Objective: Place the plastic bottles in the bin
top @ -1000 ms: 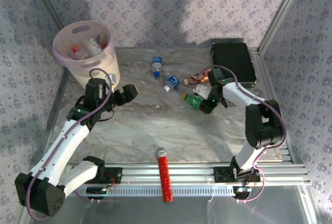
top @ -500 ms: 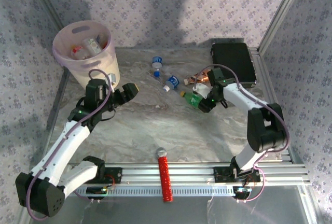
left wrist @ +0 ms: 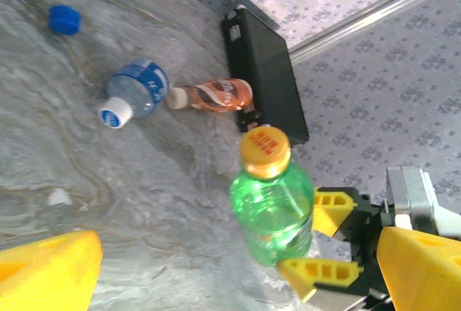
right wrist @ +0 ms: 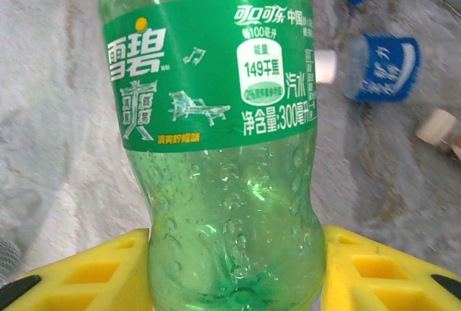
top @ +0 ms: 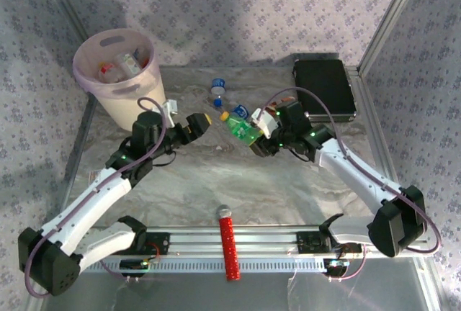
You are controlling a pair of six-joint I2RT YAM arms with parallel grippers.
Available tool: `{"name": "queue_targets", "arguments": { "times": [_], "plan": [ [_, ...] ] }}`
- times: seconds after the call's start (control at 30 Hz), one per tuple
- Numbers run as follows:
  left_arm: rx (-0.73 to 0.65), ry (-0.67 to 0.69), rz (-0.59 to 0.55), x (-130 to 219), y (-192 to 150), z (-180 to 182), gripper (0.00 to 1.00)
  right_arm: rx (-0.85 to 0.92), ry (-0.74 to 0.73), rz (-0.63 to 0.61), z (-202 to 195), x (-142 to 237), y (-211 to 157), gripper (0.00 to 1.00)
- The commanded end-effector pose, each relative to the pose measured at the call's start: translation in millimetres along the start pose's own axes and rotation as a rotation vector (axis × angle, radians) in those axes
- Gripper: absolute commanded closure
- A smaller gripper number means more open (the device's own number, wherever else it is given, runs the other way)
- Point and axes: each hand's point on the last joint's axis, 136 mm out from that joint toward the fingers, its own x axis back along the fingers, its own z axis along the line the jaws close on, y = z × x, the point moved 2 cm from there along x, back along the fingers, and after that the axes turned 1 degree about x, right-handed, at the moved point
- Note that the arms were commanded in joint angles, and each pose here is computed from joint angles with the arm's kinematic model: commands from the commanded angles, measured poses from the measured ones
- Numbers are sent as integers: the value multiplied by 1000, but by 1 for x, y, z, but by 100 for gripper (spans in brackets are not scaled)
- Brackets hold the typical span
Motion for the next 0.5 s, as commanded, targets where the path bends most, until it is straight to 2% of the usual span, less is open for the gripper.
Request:
{"name": "queue_targets", "arguments": {
  "times": [0.0, 0.27, 0.47],
  "plan": [
    [17, -141, -42, -8, 9, -38, 2, -56, -9, -60, 9, 0, 16, 49],
    [-2, -138, 9, -37, -11, -47, 3, -32, 42, -149, 33, 1, 43, 49],
    [1, -122, -3, -40, -10, -42, 15, -17, 58, -166, 41, 2, 48, 49]
  ]
}}
